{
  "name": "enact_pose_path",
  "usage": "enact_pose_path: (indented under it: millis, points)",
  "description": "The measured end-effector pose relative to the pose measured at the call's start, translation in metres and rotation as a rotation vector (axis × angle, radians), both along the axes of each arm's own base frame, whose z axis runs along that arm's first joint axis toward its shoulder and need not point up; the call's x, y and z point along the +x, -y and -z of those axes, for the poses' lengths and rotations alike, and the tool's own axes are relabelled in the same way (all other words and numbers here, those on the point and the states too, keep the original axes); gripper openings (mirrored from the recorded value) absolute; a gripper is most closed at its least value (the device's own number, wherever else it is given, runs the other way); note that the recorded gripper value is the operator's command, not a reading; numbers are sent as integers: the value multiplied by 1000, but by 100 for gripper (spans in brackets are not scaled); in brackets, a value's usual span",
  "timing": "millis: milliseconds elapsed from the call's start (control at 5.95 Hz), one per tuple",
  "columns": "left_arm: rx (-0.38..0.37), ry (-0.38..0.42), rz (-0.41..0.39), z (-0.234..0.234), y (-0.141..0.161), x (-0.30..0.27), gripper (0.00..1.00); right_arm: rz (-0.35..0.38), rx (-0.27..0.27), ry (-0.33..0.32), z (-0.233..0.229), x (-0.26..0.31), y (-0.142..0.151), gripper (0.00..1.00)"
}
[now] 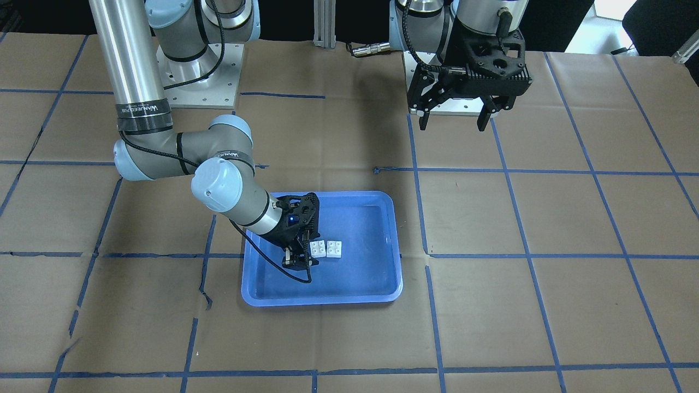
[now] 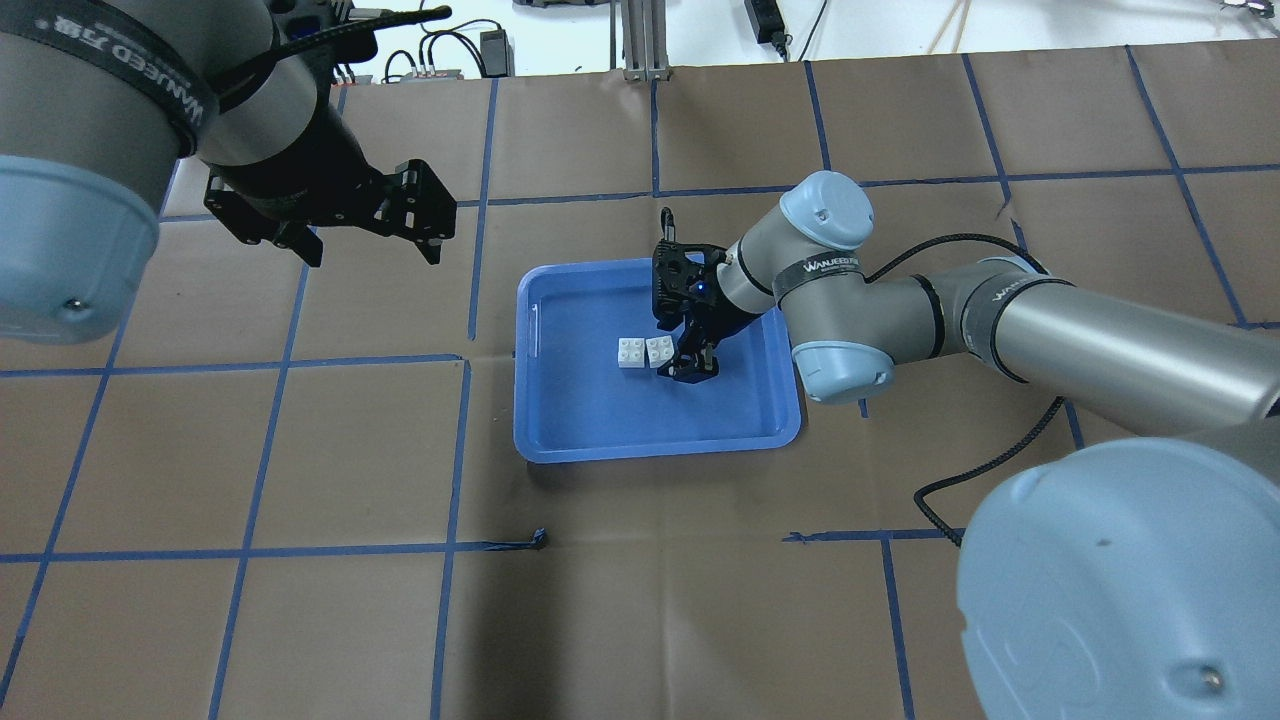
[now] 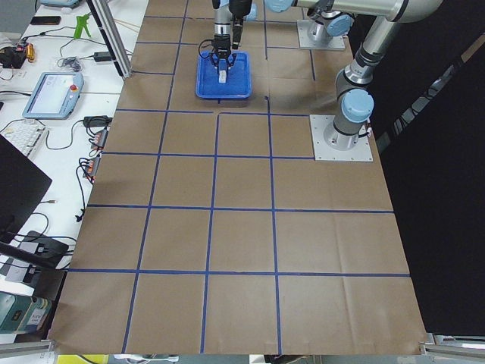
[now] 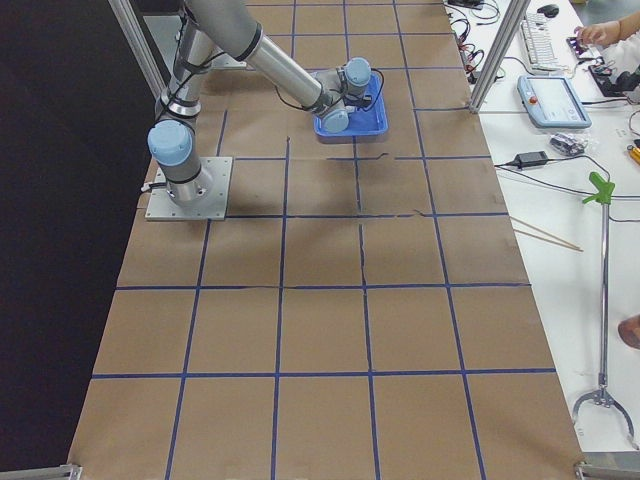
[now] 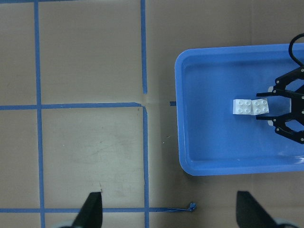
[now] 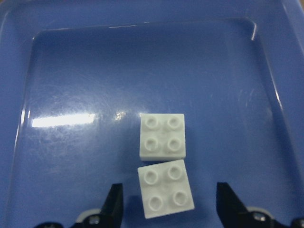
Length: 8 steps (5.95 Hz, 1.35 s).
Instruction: Assemble white blocks and place on blue tray
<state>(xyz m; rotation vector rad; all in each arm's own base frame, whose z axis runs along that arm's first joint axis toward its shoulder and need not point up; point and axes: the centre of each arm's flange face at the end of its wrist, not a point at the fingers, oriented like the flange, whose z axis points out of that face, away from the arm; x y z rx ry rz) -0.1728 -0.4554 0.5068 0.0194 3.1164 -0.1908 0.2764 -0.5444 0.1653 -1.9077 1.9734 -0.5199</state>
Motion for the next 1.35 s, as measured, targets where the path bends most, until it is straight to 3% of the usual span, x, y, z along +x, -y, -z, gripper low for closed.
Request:
enact_pose_path:
  millis: [336, 673, 841, 1177, 1345]
  points:
    - [0, 0, 0, 0, 0, 0, 100, 129, 10, -25, -33, -7, 9, 100]
    - [0, 1, 0, 0, 0, 0, 100, 275, 100, -126, -79, -24, 9, 100]
    - [0, 1, 0, 0, 0, 0, 100, 388, 181, -197, -108, -40, 12, 100]
    - [0, 2, 0, 0, 0, 0, 100, 721, 356, -289, -163, -82, 15, 100]
    - [0, 2, 0, 0, 0, 0, 100, 873, 378, -345, -189, -100, 8, 100]
